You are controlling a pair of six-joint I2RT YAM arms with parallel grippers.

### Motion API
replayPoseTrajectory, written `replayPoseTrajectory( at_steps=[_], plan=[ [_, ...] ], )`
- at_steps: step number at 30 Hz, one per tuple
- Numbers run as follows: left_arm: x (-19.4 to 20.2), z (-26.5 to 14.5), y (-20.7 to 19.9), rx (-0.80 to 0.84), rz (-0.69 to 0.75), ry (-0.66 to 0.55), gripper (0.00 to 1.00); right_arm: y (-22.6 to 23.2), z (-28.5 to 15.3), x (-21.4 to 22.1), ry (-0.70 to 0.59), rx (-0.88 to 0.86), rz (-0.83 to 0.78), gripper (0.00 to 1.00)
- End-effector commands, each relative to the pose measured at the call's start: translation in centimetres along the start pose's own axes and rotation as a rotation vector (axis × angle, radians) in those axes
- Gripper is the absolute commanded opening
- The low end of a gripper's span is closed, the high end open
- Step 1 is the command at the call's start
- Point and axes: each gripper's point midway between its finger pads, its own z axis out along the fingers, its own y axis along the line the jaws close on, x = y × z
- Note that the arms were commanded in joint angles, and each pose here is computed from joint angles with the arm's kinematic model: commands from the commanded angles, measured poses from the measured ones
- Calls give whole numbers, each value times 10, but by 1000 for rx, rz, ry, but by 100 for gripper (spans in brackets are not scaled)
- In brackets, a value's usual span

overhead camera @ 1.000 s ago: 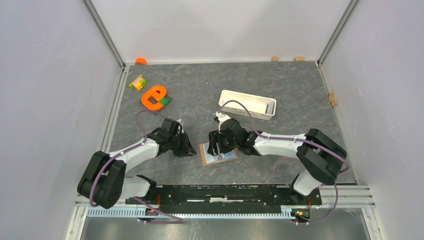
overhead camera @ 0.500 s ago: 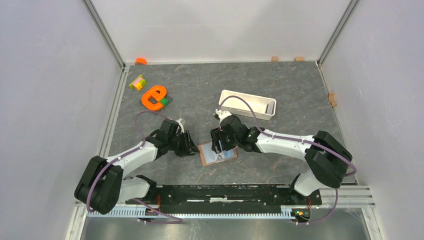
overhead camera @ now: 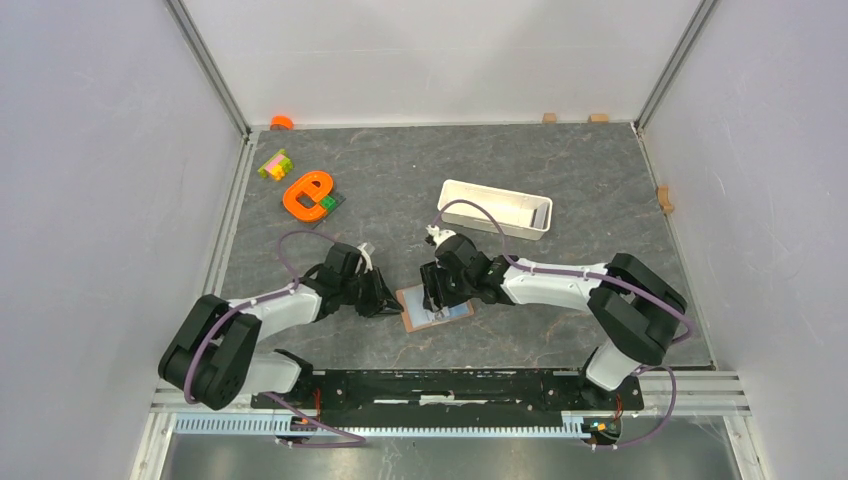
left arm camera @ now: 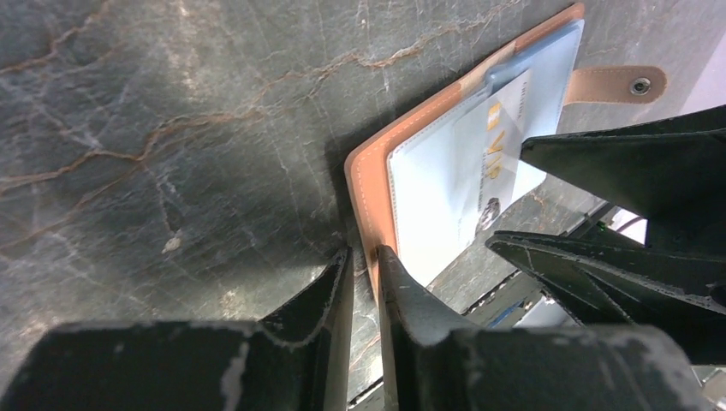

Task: Put the credit cards into the card holder
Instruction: Insert the credit card into the card holder.

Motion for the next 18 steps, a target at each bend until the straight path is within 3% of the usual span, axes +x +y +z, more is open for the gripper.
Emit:
replayPoseTrajectory(
  at_steps=[1,9,18],
  plan=[
    [2,6,-5,46,-16,5,22,17,6,1,15,-72,23,60],
    [3,9,-7,64,-26,10,14,47,11,-4,5,-187,26,56],
    [-1,6,-6,41,-20,-7,15,57,5,-15,-35,-210,-2,54]
  ],
)
